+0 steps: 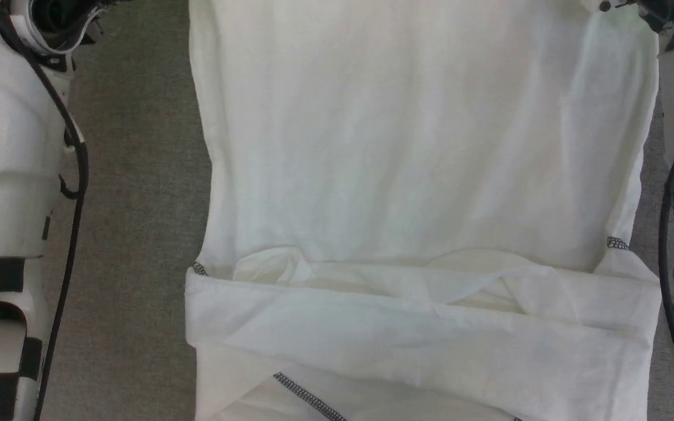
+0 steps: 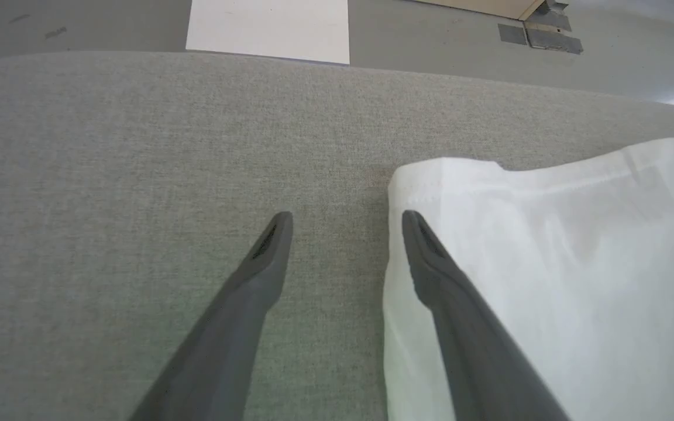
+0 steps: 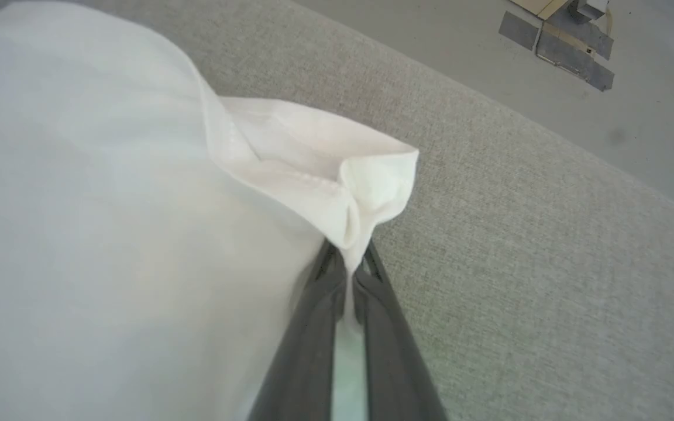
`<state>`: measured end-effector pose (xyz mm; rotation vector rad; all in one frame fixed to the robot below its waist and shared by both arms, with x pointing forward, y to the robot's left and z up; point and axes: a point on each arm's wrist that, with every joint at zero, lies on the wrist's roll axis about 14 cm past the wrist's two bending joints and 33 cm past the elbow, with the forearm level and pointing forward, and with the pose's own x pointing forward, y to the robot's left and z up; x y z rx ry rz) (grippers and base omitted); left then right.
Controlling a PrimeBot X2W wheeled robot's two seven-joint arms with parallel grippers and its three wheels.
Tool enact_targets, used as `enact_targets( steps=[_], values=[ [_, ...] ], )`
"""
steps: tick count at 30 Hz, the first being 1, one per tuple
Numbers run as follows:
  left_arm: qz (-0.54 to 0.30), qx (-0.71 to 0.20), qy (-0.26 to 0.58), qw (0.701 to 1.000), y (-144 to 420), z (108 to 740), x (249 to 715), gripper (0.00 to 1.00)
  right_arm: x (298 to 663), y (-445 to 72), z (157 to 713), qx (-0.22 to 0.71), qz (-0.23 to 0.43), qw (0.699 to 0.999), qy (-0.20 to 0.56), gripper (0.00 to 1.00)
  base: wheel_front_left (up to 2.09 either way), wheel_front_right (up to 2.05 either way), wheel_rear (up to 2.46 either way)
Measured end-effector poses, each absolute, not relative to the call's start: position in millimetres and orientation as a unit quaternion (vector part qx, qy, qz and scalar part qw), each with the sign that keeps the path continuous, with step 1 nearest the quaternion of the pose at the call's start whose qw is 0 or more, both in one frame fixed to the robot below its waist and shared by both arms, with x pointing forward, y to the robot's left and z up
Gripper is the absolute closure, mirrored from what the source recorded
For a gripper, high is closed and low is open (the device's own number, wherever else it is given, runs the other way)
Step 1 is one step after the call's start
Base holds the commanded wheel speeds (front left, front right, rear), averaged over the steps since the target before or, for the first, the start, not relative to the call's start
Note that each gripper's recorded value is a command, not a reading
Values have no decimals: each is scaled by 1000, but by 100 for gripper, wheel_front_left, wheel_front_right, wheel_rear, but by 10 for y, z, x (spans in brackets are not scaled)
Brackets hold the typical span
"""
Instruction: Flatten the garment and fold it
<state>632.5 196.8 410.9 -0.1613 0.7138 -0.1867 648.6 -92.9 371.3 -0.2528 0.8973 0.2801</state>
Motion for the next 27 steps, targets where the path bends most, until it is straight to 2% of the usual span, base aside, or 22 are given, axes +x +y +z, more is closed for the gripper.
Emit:
enact_targets(
  steps=[5,11,12,13,20,25,27],
  values=[
    [-100,-106,428,892,1827,3755,6254,0,6496,-935,3640,-128,144,882,429,100,0,0,0],
    [-106,-102,450,881,1802,3602,6291,0,6535,-961,3579,-127,149,885,422,100,0,0,0],
    [-108,-106,448,881,1789,3595,6301,75,6537,-969,3566,-127,149,885,423,100,0,0,0],
    [-110,-105,446,882,1783,3592,6311,100,6539,-969,3559,-126,149,885,422,100,0,0,0],
    [-112,-111,401,902,1806,3698,6418,100,6588,-980,3593,-118,150,893,408,100,0,0,0],
    [-90,-77,304,945,1960,3986,6631,100,6701,-1077,3708,-102,132,913,372,100,0,0,0],
    [-77,-47,238,967,2052,4224,6767,100,6775,-1095,3813,-105,126,922,350,100,0,0,0]
  ],
)
